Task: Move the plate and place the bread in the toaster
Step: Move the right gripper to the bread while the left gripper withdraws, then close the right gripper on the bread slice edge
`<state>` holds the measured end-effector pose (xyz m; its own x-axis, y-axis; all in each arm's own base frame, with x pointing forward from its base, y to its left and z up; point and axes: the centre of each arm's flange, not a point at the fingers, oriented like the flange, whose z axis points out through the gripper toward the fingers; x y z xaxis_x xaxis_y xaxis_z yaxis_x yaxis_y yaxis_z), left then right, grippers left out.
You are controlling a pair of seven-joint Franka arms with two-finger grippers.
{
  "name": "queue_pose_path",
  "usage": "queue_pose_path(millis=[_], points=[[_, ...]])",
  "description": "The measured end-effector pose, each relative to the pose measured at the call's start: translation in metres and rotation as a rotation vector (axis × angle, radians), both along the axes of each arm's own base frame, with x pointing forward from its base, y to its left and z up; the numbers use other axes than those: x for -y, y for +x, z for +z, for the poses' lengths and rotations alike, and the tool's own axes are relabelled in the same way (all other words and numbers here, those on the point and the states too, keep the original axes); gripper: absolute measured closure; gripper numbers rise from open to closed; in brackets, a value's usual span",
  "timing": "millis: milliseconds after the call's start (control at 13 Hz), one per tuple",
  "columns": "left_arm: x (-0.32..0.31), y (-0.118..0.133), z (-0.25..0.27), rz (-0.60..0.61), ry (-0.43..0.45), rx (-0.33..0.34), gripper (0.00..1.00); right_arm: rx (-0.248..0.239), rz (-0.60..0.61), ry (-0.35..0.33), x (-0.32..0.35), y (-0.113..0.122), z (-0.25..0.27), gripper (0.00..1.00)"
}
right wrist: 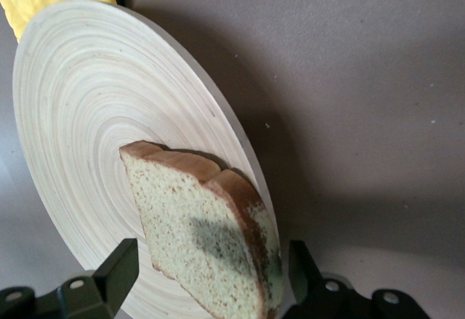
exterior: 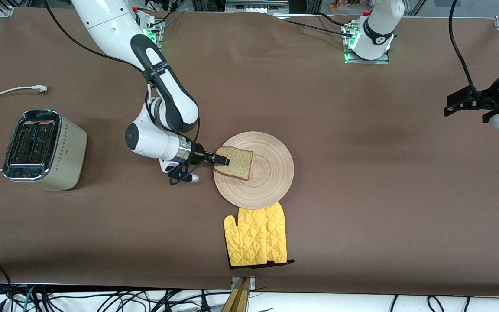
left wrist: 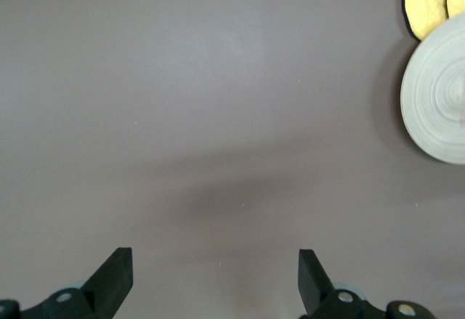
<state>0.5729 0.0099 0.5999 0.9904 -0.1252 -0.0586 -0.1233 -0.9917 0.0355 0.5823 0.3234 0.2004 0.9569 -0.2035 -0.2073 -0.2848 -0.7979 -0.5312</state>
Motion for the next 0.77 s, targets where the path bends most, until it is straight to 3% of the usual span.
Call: queue_pose_path(millis=[154, 231, 309, 772], points=[[0.022, -0.014, -0.024, -0.017, 0.035, 0.039, 0.0, -0.002, 0.002, -0.002, -0.001, -0.001, -0.002, 0.29], [0.035, -0.02, -0.031, -0.019, 0.043, 0.039, 0.0, -0.003, 0.003, -0.003, -0.001, -0.001, -0.002, 0.3], [0.045, -0.024, -0.034, -0.02, 0.052, 0.038, 0.0, -0.003, 0.002, -0.004, 0.0, -0.001, -0.003, 0.41], [0.024, -0.022, -0.025, 0.032, 0.047, 0.066, 0.0, 0.01, 0.028, -0.027, 0.001, 0.0, -0.004, 0.4]])
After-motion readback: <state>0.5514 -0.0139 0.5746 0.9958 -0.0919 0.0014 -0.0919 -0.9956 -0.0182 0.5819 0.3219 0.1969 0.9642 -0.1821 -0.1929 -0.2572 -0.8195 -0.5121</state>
